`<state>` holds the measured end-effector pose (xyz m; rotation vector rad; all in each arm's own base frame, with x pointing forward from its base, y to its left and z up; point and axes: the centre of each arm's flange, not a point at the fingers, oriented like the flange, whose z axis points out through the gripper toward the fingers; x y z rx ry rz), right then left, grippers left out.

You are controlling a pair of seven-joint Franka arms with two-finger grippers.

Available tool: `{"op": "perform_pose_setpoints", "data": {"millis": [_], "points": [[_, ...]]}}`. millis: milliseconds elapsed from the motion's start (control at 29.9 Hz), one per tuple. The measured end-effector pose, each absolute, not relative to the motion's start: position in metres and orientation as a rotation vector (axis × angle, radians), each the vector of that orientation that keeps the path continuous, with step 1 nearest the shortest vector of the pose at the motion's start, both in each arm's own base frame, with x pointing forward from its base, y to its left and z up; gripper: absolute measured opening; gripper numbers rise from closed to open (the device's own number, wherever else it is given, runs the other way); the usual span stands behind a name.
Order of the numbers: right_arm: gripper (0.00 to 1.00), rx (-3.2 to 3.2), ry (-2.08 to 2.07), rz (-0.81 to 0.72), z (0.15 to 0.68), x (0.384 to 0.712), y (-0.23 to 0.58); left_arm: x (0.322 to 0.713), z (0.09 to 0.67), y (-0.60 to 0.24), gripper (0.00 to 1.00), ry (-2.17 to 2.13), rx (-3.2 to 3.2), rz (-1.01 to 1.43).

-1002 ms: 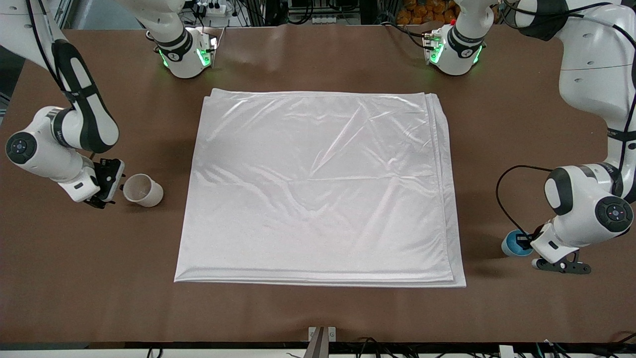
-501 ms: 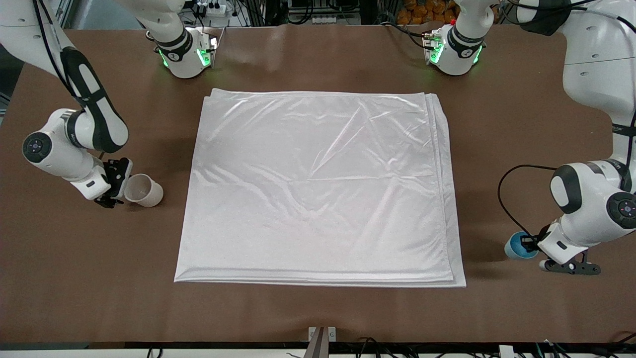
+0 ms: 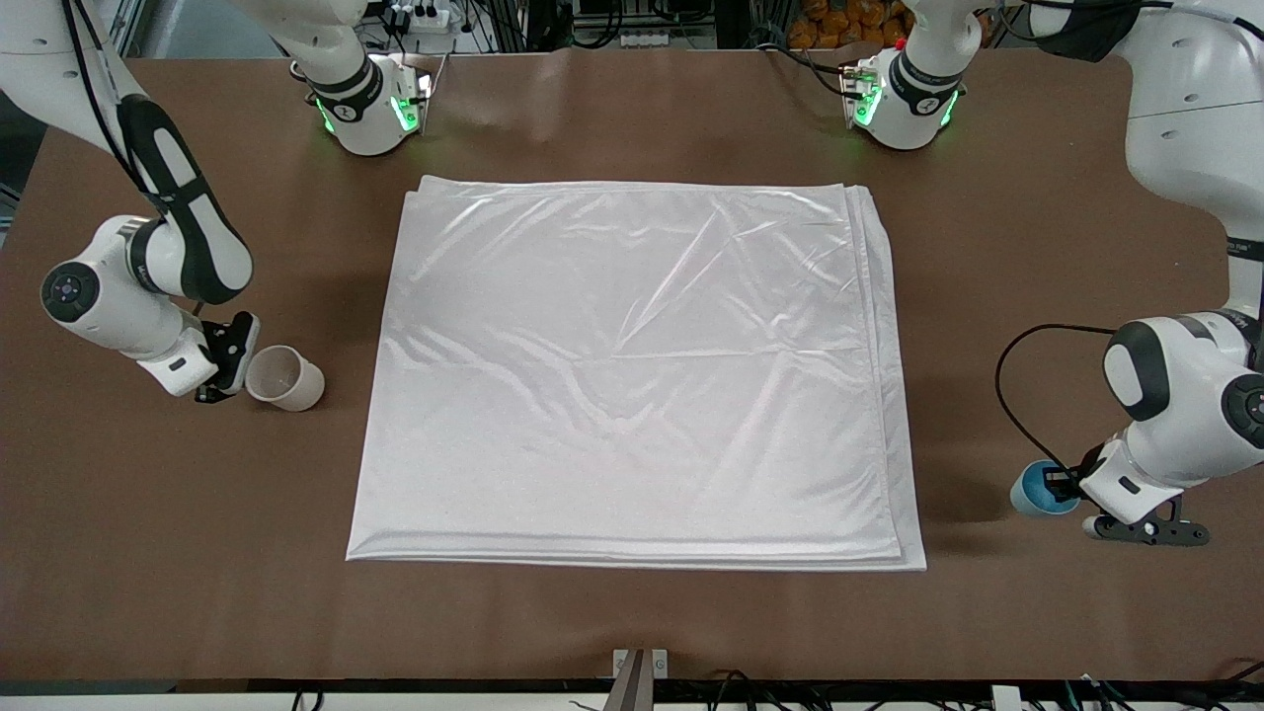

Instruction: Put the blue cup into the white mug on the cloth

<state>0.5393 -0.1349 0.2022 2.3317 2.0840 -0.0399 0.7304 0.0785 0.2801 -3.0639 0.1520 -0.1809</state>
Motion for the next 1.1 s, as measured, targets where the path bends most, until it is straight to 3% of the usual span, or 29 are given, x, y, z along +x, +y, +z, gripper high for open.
{"op": "perform_pose_setpoints", "data": {"millis": [301, 568, 1102], "points": [[0.19, 2.311, 2.077, -0.017, 0.219, 0.546, -0.133, 0.730, 0.288, 0.079, 0.05, 0.148, -3.063, -0.185], [0.19, 2.256, 2.147, -0.005, 0.264, 0.564, -0.101, 0.730, 0.296, 0.077, 0.05, 0.112, -3.067, -0.200], [0.19, 2.220, 2.228, 0.146, 0.321, 0.575, 0.111, 0.730, 0.305, 0.054, 0.05, 0.027, -3.096, -0.190]]}}
